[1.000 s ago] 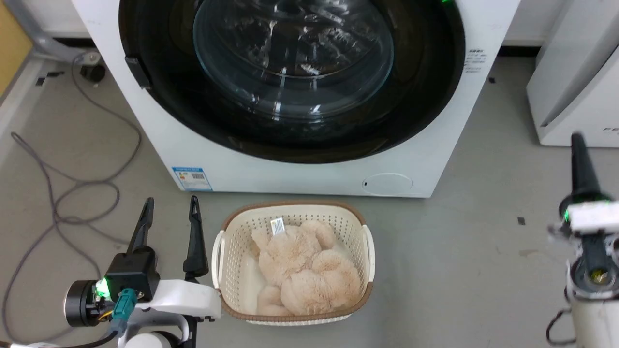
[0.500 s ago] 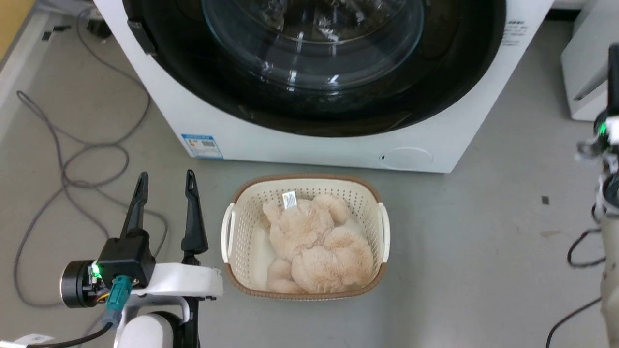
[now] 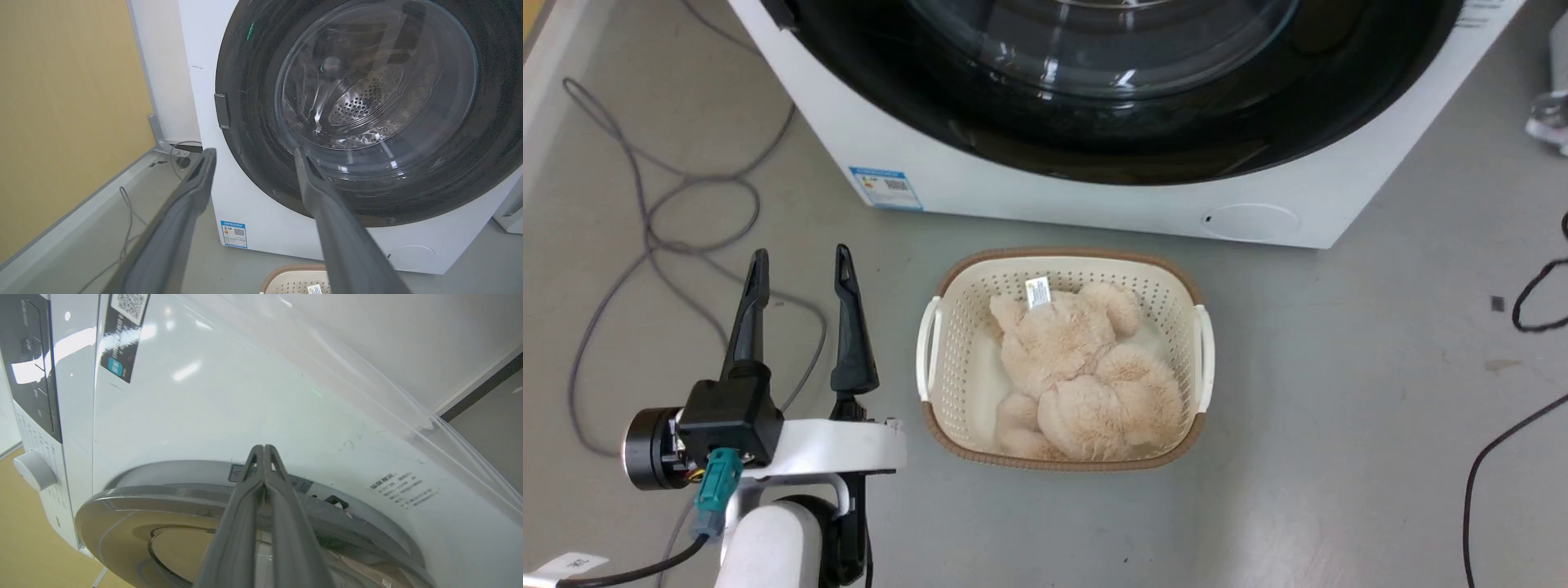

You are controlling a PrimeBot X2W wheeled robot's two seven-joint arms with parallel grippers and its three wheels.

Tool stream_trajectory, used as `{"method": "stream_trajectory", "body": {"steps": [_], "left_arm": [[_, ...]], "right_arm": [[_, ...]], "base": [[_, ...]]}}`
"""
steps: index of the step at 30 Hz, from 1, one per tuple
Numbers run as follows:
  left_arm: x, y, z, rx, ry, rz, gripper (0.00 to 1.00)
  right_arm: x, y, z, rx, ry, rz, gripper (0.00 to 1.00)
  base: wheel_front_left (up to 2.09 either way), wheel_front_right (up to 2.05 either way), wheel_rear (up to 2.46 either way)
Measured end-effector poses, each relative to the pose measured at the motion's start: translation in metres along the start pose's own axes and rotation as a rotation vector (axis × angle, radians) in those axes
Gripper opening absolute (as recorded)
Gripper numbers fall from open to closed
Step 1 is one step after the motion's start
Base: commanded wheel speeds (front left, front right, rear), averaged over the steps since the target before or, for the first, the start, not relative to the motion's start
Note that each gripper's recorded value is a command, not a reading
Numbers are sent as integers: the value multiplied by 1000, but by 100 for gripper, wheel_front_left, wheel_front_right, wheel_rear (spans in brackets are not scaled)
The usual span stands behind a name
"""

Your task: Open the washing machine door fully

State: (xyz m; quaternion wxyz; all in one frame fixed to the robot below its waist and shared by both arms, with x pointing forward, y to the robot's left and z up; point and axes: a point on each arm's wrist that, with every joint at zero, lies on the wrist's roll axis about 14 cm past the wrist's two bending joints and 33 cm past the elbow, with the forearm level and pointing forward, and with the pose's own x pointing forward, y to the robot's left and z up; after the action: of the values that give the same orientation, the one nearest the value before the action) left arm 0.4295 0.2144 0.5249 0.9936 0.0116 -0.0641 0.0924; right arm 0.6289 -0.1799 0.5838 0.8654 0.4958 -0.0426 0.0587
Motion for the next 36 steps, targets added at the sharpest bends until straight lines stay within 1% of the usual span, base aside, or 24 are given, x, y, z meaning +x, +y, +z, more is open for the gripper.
{"method": "stream_trajectory", "body": {"steps": [6,10,18,21,28,31,36], "left_arm": [[1,5,-3,-1,0,25,100],[3,8,-2,3,-9,38,100],[5,12,-2,4,-20,57,100],[7,12,0,2,-33,61,100],[8,13,2,5,-47,67,100],[8,13,2,5,-53,69,100],[9,12,4,1,-59,66,100]], "right_arm": [[19,3,-12,34,30,1,0],[28,3,-21,31,67,-2,0],[40,3,-42,47,175,-11,0],[41,6,-51,55,240,-9,0],[42,4,-58,66,367,-25,0],[42,3,-59,82,405,-29,0],[36,6,-61,69,463,-26,0]], "base": [[0,0,0],[0,0,0],[0,0,0],[0,0,0],[0,0,0],[0,0,0],[0,0,0]]}}
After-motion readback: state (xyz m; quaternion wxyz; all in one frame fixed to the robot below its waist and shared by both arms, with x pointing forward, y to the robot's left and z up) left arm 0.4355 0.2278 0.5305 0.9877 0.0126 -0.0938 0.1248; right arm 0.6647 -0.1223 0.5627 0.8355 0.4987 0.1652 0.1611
